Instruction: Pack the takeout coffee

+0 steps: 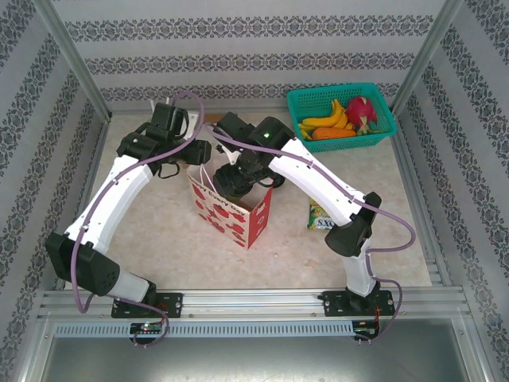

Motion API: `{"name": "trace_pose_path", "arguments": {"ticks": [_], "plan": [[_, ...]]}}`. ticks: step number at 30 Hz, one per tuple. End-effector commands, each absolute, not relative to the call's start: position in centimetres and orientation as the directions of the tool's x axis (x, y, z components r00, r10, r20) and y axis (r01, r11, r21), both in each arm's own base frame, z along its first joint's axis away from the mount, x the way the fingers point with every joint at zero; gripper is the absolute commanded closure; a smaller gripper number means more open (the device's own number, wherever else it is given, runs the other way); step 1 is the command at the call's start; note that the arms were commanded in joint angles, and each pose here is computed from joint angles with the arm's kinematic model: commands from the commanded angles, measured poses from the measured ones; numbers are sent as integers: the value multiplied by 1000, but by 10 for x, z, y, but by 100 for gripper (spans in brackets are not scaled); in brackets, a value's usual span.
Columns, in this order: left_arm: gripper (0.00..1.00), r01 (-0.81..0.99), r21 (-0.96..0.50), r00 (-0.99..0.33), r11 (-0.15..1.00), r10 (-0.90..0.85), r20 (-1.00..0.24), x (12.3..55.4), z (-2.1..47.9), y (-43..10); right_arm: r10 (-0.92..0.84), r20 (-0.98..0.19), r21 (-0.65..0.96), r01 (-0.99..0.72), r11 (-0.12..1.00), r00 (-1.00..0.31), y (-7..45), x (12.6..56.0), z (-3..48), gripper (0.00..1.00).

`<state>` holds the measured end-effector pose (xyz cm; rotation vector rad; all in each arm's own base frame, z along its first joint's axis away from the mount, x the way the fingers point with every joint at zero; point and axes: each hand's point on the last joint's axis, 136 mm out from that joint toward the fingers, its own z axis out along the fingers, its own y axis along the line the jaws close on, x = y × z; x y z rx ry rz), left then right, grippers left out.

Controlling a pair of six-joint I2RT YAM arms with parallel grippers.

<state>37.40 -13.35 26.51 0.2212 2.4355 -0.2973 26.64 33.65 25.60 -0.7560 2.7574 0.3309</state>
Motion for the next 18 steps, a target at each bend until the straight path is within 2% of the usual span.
{"name": "trace_pose_path", "arguments": {"ticks": [1, 4, 9, 12, 14, 18], "plan": [[50, 201, -123, -793, 972, 88, -602, 372, 252, -123, -501, -300, 138, -557, 819, -812, 336, 260, 259, 49], [55, 207, -125, -796, 970, 93, -597, 374, 249, -124, -515, -291, 162, -572, 804, -807, 341, 256, 257, 49], [72, 233, -161, -790, 959, 90, -606, 377, 250, -133, -550, -262, 185, -601, 778, -793, 347, 246, 252, 49], [86, 247, -187, -788, 951, 85, -610, 382, 251, -140, -567, -247, 192, -613, 766, -786, 350, 241, 249, 49], [99, 258, -213, -787, 942, 78, -612, 386, 253, -146, -575, -241, 208, -621, 756, -782, 353, 238, 248, 49], [100, 290, -258, -784, 922, 74, -616, 392, 255, -158, -563, -225, 161, -601, 783, -795, 347, 243, 241, 49]]}}
